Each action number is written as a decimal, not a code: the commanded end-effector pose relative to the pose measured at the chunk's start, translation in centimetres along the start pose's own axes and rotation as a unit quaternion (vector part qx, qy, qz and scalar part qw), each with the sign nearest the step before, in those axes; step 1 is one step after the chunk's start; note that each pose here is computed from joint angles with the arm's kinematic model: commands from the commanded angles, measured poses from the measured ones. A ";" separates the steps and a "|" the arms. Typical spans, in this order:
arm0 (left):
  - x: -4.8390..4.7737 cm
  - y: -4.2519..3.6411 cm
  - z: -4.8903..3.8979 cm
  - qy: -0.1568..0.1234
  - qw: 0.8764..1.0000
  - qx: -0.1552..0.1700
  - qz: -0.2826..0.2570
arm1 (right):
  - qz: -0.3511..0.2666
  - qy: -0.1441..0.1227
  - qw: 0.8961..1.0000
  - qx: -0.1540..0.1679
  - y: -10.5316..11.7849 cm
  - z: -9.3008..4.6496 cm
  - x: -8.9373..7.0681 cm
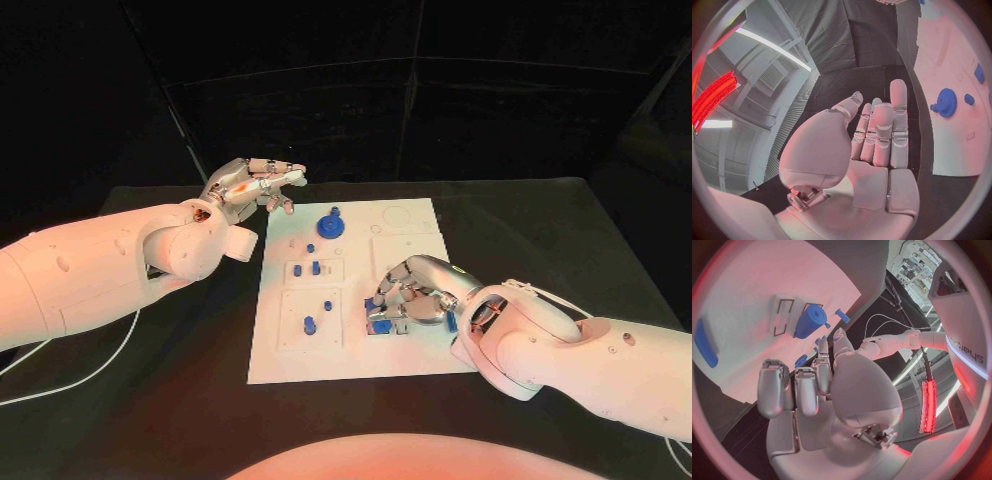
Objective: Assemble the parts on the task board
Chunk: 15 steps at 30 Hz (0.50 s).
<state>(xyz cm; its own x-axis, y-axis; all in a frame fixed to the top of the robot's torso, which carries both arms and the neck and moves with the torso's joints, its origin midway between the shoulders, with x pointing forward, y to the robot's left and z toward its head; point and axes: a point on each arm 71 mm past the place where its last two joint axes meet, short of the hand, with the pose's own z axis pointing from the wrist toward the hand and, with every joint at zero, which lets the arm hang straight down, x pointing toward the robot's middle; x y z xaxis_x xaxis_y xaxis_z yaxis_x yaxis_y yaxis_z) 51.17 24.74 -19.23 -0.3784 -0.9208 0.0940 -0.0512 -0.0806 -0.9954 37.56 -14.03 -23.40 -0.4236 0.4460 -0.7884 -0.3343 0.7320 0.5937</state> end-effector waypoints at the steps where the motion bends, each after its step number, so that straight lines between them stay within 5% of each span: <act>1: 0.09 -0.12 0.02 0.006 1.000 0.002 -0.001 | 0.001 0.017 1.000 -0.009 -0.1 -0.3 0.0; 15: -0.03 -0.12 -0.03 0.004 1.000 0.002 -0.001 | -0.034 0.051 0.998 -0.009 -0.4 -0.7 0.2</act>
<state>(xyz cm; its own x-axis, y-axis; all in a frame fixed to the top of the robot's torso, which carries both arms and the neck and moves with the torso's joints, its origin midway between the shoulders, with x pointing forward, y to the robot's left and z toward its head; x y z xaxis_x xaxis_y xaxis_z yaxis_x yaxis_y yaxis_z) 51.16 24.87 -19.25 -0.3765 -0.9217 0.0932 -0.0521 -0.0794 -0.9955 37.23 -14.90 -23.65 -0.4627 0.3883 -0.7969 -0.3499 0.7460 0.5666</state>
